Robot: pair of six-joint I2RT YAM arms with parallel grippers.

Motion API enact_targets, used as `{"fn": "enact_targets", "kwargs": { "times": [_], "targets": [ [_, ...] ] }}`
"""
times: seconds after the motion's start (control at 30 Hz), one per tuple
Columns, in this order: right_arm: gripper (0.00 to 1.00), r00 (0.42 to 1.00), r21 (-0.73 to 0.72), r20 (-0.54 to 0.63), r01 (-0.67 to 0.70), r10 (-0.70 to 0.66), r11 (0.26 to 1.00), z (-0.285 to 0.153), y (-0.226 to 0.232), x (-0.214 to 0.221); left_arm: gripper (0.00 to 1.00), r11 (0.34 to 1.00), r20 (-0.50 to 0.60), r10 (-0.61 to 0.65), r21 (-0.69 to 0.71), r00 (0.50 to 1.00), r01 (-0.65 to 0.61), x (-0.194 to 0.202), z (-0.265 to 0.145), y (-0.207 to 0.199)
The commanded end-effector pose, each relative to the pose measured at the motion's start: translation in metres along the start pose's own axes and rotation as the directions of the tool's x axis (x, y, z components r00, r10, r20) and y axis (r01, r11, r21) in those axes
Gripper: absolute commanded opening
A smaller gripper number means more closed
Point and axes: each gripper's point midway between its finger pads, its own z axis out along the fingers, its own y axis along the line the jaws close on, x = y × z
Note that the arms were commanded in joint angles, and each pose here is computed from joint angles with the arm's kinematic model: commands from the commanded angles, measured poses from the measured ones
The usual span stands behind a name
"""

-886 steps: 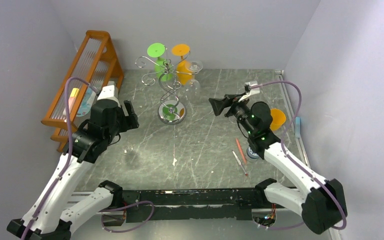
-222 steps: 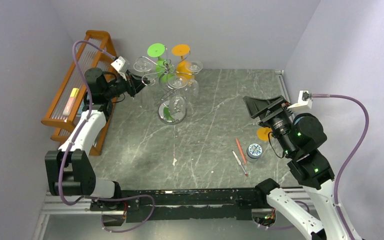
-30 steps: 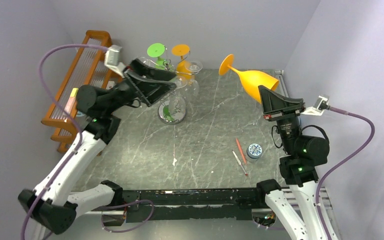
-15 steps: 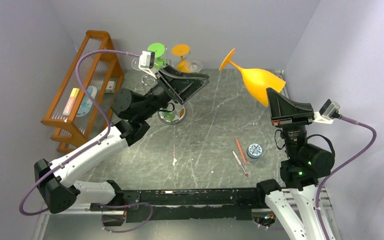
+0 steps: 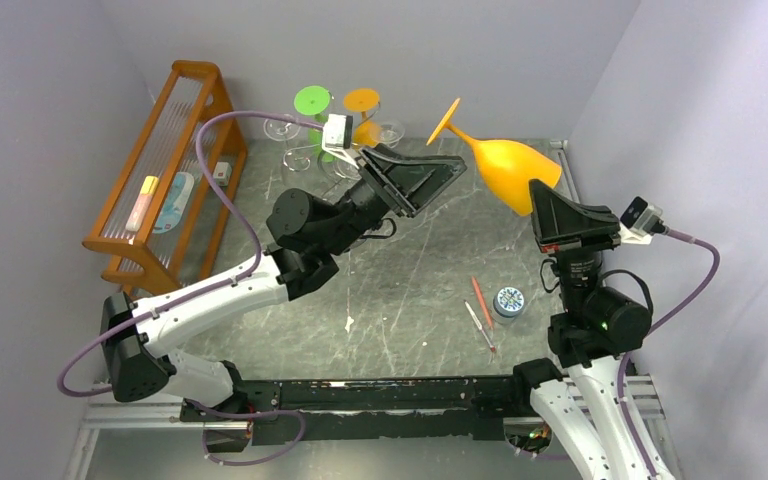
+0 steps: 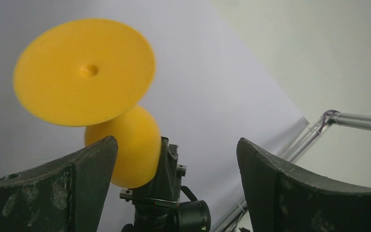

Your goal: Place the wine glass upside down on the wine glass rack

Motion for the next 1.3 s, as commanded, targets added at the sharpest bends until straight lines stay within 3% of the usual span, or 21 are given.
{"fn": "enact_targets", "kwargs": {
  "times": [0.0, 0.17, 0.33, 0.57, 0.7, 0.8, 0.83, 0.9, 1.1, 1.27],
  "targets": [
    [0.00, 1.000, -0.088, 0.018, -0.011, 0.012, 0.996, -0.003, 0.024, -0.006, 0.96, 0.999, 0.129, 0.038, -0.010, 0.991, -0.037, -0.018, 0.006, -0.009],
    [0.00, 1.000, -0.106, 0.007, 0.010, -0.009, 0.994, -0.002, 0.028, -0.004, 0.95, 0.994, 0.185, 0.103, -0.065, 0.977, -0.093, -0.017, 0.011, -0.005],
    [0.00, 0.999, -0.149, -0.034, 0.019, -0.024, 0.989, -0.003, 0.034, 0.003, 0.80, 0.983, 0.213, 0.177, -0.089, 0.961, -0.161, -0.022, 0.034, -0.008],
    [0.00, 0.994, -0.222, -0.093, 0.044, -0.066, 0.974, -0.003, 0.047, 0.013, 0.62, 0.987, 0.288, 0.158, -0.068, 0.945, -0.144, -0.027, 0.041, -0.008],
    [0.00, 0.992, -0.205, -0.102, 0.055, -0.077, 0.977, -0.004, 0.043, 0.015, 0.44, 0.987, 0.292, 0.159, -0.067, 0.943, -0.146, -0.026, 0.042, -0.007],
    [0.00, 0.990, -0.184, -0.114, 0.060, -0.082, 0.981, -0.004, 0.038, 0.018, 0.20, 0.983, 0.302, 0.183, -0.065, 0.936, -0.171, -0.028, 0.038, -0.008],
    [0.00, 0.989, -0.178, -0.121, 0.060, -0.083, 0.982, -0.004, 0.036, 0.019, 0.07, 0.980, 0.309, 0.199, -0.064, 0.930, -0.189, -0.029, 0.036, -0.008],
    [0.07, 0.987, -0.159, -0.134, 0.069, -0.091, 0.985, -0.003, 0.032, 0.021, 0.05, 0.969, 0.319, 0.246, -0.073, 0.915, -0.234, -0.033, 0.034, -0.009],
    [0.44, 0.981, -0.055, -0.138, 0.130, -0.137, 0.990, -0.005, 0.014, 0.019, 0.05, 0.909, 0.332, 0.414, -0.095, 0.848, -0.407, -0.044, 0.026, -0.017],
    [0.61, 0.975, 0.038, -0.116, 0.193, -0.187, 0.980, -0.010, -0.001, 0.012, 0.05, 0.840, 0.313, 0.538, -0.127, 0.783, -0.527, -0.047, 0.014, -0.016]
  ]
}}
